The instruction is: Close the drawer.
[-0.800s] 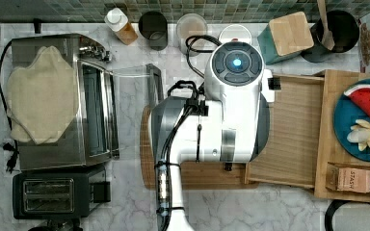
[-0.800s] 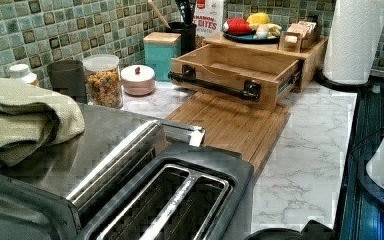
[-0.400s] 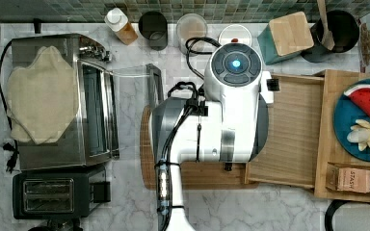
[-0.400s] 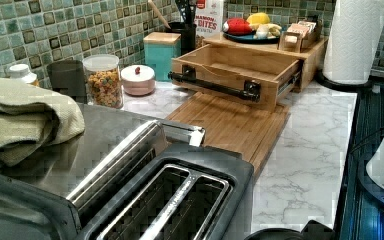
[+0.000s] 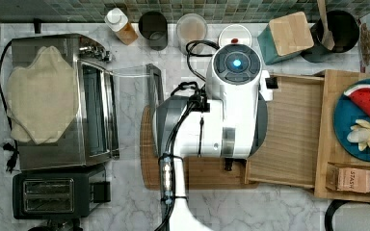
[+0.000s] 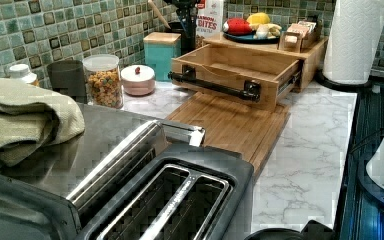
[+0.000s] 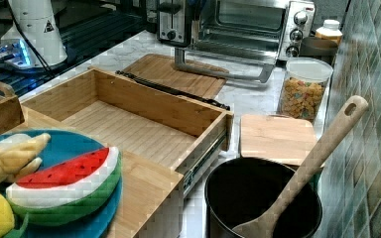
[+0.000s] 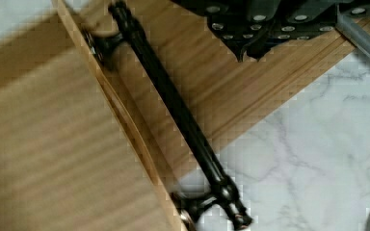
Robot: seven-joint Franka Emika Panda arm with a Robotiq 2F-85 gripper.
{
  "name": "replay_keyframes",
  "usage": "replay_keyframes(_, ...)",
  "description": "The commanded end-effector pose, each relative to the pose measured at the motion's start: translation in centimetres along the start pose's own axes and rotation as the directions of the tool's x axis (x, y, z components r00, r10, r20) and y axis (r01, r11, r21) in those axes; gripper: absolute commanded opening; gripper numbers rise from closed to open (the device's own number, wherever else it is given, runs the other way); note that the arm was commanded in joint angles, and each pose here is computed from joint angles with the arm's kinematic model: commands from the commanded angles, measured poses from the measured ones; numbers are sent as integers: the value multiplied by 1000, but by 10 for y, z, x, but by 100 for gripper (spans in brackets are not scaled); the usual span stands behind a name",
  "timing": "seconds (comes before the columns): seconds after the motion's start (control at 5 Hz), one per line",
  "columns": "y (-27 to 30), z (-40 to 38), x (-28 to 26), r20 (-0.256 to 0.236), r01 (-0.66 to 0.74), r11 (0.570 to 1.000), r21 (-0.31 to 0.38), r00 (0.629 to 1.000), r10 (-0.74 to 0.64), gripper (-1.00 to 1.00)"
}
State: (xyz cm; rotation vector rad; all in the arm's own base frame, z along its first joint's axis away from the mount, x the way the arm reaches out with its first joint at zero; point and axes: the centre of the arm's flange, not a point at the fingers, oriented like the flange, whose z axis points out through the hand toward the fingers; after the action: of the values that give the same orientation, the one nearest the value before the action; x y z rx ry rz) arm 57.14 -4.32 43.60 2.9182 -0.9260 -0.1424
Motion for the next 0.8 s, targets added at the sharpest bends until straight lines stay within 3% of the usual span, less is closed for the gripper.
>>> replay_keyframes(0.2, -15, 47, -9, -37, 231, 971, 67, 973, -229, -100)
replay_keyframes(0.4, -18, 74, 1, 13, 248, 965, 85, 968, -250, -100)
replay_keyframes(0.6, -21, 95, 0, -3, 239, 969, 55, 971, -239, -100)
replay_keyframes(0.8, -22, 120, -4, -45, 253, 964, 76, 967, -251, -100)
